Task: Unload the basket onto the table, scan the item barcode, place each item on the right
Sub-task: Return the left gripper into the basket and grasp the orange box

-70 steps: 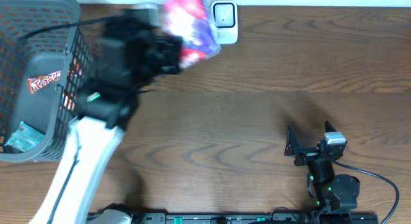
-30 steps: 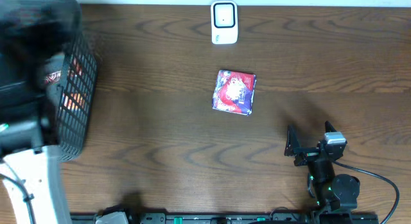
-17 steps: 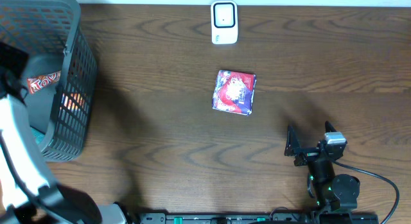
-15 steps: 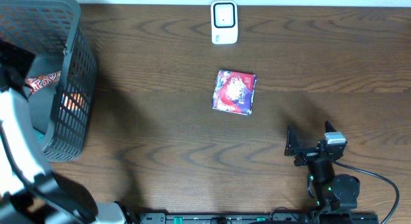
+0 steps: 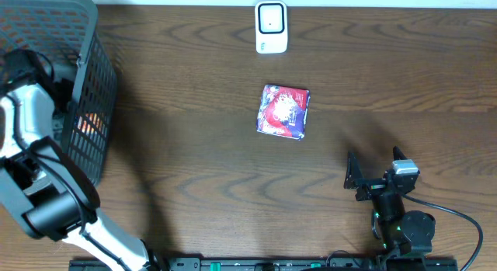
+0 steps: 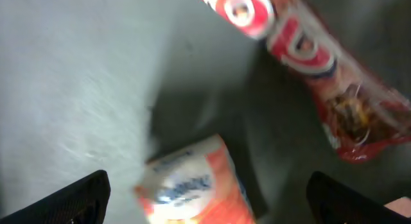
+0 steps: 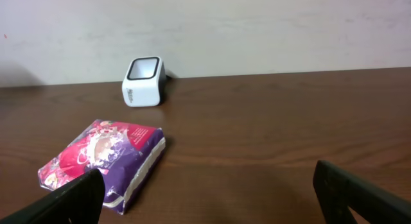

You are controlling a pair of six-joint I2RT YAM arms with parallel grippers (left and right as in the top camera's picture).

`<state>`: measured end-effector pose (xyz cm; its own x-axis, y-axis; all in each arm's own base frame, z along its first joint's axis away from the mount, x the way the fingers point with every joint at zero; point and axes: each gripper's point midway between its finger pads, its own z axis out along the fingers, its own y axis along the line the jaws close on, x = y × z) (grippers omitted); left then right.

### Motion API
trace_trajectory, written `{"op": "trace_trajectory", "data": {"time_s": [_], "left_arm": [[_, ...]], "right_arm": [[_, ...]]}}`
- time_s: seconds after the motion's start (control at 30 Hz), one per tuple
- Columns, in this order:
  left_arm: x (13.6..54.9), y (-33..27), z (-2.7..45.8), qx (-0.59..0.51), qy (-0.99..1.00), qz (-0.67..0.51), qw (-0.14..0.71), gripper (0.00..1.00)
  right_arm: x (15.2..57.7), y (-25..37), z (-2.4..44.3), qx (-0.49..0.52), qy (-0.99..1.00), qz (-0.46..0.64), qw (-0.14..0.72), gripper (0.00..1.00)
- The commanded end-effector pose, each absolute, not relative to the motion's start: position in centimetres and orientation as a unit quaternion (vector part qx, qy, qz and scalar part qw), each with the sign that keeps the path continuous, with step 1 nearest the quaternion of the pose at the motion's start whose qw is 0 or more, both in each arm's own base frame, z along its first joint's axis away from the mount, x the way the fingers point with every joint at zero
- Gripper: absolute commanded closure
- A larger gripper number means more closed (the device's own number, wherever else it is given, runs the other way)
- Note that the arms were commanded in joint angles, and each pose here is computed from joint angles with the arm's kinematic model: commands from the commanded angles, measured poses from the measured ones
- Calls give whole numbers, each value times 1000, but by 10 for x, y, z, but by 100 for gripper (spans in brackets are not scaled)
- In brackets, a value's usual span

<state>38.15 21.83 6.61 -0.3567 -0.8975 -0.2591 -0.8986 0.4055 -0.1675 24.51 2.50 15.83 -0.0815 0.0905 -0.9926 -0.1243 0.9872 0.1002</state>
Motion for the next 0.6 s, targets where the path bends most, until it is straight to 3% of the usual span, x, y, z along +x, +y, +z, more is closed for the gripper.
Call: {"op": "trace_trajectory", "data": {"time_s": [0.0, 0.1, 0.2, 0.4, 0.57], "left_arm": [[388, 194, 41, -544, 830, -13, 123, 2], [390, 185, 22, -536, 838, -12, 103, 3], [388, 183, 8, -535, 840, -9, 87, 13], [383, 198, 12, -543, 834, 12, 96, 91], [379, 220, 64, -560, 814, 8, 152, 93]], "right_arm": [[245, 25, 157, -16, 732, 74, 677, 1], [245, 25, 157, -16, 732, 74, 677, 1], [245, 25, 157, -16, 732, 74, 677, 1], [245, 25, 157, -16, 732, 74, 677, 1], [245, 25, 157, -16, 732, 74, 677, 1]]}}
